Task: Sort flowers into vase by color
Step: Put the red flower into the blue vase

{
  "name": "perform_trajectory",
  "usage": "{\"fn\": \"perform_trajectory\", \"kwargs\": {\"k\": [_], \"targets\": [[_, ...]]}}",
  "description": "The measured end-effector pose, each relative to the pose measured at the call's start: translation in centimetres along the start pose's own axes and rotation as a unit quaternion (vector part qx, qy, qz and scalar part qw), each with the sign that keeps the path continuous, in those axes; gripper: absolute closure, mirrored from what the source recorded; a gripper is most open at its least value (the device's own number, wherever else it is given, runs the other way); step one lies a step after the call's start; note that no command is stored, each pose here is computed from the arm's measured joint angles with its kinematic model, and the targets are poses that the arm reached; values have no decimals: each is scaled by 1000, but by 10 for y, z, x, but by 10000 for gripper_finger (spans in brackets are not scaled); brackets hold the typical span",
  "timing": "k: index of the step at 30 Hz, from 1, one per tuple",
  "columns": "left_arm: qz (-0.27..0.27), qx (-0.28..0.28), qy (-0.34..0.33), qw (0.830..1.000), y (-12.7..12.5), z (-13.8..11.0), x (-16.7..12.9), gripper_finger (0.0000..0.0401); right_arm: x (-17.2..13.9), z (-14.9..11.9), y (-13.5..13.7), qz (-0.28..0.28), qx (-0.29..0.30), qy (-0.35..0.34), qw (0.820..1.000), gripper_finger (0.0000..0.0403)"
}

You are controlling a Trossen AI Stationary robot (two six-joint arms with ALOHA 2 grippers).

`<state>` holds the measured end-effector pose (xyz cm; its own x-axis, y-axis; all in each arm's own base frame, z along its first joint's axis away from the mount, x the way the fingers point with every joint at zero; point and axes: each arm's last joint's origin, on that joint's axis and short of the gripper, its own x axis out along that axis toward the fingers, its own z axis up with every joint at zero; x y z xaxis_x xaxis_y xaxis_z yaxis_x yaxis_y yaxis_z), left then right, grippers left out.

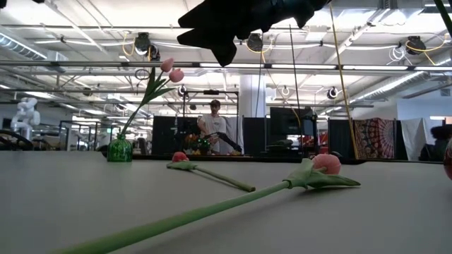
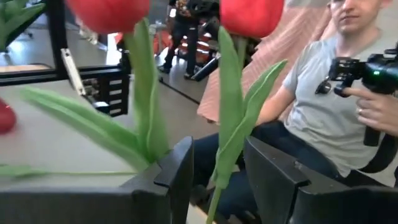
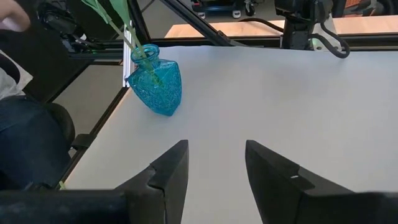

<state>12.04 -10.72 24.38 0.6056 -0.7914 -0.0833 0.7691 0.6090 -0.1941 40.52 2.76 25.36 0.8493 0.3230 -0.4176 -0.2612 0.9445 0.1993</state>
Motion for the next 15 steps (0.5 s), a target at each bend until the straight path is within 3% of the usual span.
{"fn": "perform_trajectory", "kwargs": {"k": [4,8,12,15], "targets": [[42,4,-3,999,0,1,-8,255,0,0,0,0,0,0,1000,252],[125,33,-13,992,3,2,-17,255,0,0,0,0,0,0,1000,252],[216,59,-29,974,6,5,-25,255,0,0,0,0,0,0,1000,252],[303,67,-35,950,10,6,-30,255,0,0,0,0,0,0,1000,252]]}}
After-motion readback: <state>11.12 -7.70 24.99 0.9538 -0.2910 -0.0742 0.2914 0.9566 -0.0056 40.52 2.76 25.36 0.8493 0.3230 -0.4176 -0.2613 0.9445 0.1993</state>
